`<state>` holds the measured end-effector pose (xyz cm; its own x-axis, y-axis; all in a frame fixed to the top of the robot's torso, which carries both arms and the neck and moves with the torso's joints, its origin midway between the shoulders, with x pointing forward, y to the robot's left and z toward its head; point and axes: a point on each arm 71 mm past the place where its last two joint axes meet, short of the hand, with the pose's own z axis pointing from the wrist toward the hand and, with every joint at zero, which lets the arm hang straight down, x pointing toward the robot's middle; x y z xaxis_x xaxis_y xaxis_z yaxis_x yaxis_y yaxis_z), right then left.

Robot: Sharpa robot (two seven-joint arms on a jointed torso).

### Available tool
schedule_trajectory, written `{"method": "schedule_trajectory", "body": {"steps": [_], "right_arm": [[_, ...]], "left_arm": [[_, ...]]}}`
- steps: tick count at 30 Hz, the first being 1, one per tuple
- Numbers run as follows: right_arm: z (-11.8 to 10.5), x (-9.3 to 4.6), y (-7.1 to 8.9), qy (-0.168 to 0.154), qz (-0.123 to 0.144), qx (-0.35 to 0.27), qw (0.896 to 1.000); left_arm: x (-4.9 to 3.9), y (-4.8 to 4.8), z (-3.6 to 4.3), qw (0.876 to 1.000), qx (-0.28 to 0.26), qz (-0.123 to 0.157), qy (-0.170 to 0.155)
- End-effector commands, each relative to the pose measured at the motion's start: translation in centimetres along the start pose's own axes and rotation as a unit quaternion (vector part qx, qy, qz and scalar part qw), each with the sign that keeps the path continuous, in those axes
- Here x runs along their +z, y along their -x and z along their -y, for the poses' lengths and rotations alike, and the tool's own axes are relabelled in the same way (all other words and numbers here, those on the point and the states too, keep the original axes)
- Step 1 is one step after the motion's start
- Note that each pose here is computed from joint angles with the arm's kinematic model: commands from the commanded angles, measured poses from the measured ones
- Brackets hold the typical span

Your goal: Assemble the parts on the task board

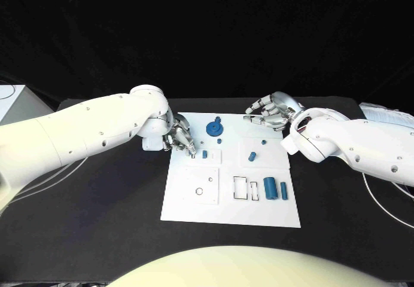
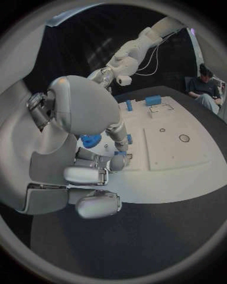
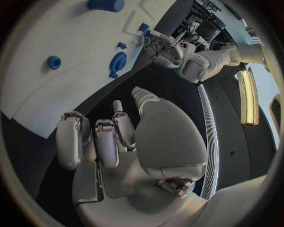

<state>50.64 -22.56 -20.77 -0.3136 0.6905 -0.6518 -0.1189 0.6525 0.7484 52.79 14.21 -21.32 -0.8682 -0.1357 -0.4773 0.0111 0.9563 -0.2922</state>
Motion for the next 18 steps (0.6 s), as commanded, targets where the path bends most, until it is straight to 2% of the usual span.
{"method": "schedule_trajectory", "body": {"steps": [1,9,18], "right_arm": [[0.0,0.0,-0.2,0.003,-0.01,-0.002,1.0],[0.0,-0.1,-0.1,0.002,-0.011,-0.002,1.0],[0.0,-0.1,-0.1,0.002,-0.01,-0.002,1.0]], "left_arm": [[-0.24,-0.34,0.1,0.999,-0.002,-0.034,-0.015],[-1.07,-0.14,-0.14,0.997,0.002,-0.071,-0.033],[-1.59,0.24,-0.4,0.996,-0.004,-0.076,-0.045]]}}
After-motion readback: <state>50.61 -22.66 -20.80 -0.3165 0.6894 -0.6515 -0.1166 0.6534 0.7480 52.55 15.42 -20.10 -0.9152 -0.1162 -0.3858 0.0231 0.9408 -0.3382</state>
